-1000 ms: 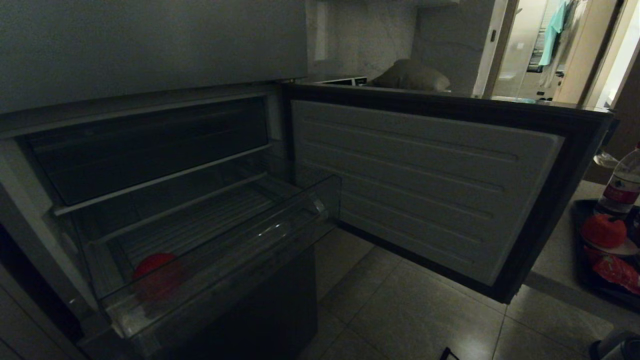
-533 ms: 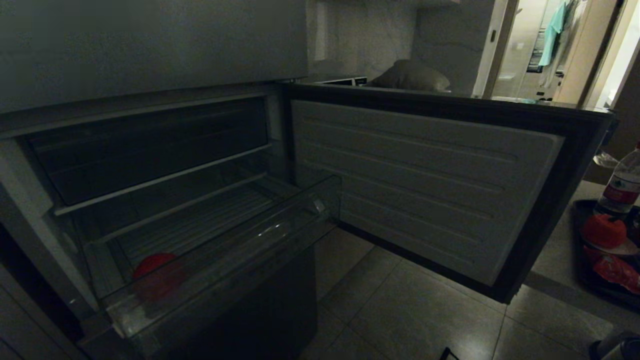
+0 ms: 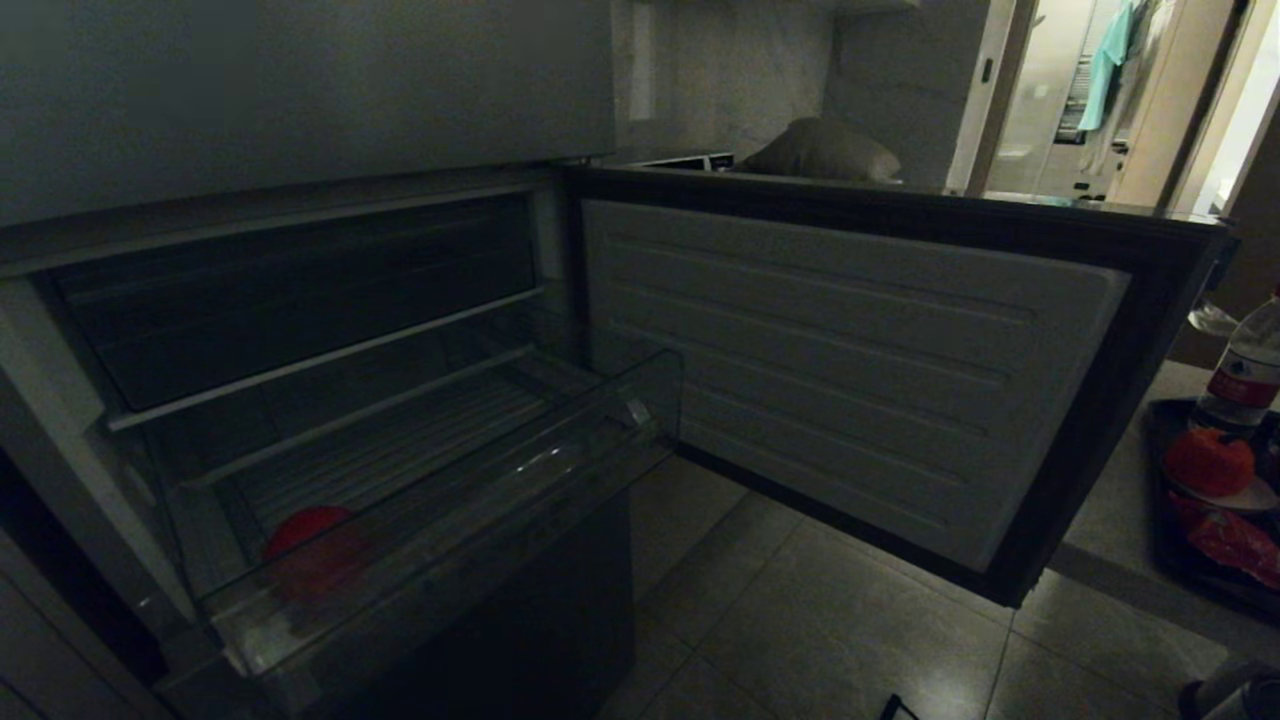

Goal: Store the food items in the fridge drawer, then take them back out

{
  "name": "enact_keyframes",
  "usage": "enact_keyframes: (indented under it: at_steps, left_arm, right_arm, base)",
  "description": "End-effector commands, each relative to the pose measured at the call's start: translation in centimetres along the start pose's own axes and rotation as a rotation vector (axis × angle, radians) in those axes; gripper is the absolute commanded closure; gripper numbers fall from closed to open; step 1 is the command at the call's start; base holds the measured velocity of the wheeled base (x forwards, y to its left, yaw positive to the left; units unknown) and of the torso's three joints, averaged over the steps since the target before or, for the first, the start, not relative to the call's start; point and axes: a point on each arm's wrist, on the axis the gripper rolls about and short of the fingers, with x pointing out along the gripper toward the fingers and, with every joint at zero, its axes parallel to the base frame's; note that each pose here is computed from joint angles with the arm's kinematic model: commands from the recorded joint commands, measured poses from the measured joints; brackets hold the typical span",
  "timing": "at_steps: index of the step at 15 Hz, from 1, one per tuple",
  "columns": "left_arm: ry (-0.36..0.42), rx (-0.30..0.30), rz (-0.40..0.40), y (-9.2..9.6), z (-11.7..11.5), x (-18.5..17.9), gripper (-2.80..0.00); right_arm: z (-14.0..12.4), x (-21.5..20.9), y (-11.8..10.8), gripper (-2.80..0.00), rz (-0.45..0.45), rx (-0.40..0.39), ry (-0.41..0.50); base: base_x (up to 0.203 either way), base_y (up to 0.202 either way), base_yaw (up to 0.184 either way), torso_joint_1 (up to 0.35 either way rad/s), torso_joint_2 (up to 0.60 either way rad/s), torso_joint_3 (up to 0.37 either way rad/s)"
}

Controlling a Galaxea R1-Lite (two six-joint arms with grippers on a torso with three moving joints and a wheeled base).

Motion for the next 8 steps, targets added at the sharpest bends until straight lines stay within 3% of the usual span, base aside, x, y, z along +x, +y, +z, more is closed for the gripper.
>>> enact_keyframes:
  at_steps: [1, 8]
  left_arm:
    - [-0.001, -0.001, 0.0, 0.0, 0.0, 0.0, 0.0]
    - [-0.001, -0.001, 0.0, 0.0, 0.0, 0.0, 0.0]
  right_arm:
    - [0.5, 0.7, 0.0, -2.8, -0.002, 0.005, -0.012]
    - [0.9, 2.4, -1.1, -2.8, -0.03, 0.021, -0.014]
  base:
    - [0.0, 0.0, 0.0, 0.0, 0.0, 0.0]
    - [0.0, 0.0, 0.0, 0.0, 0.0, 0.0]
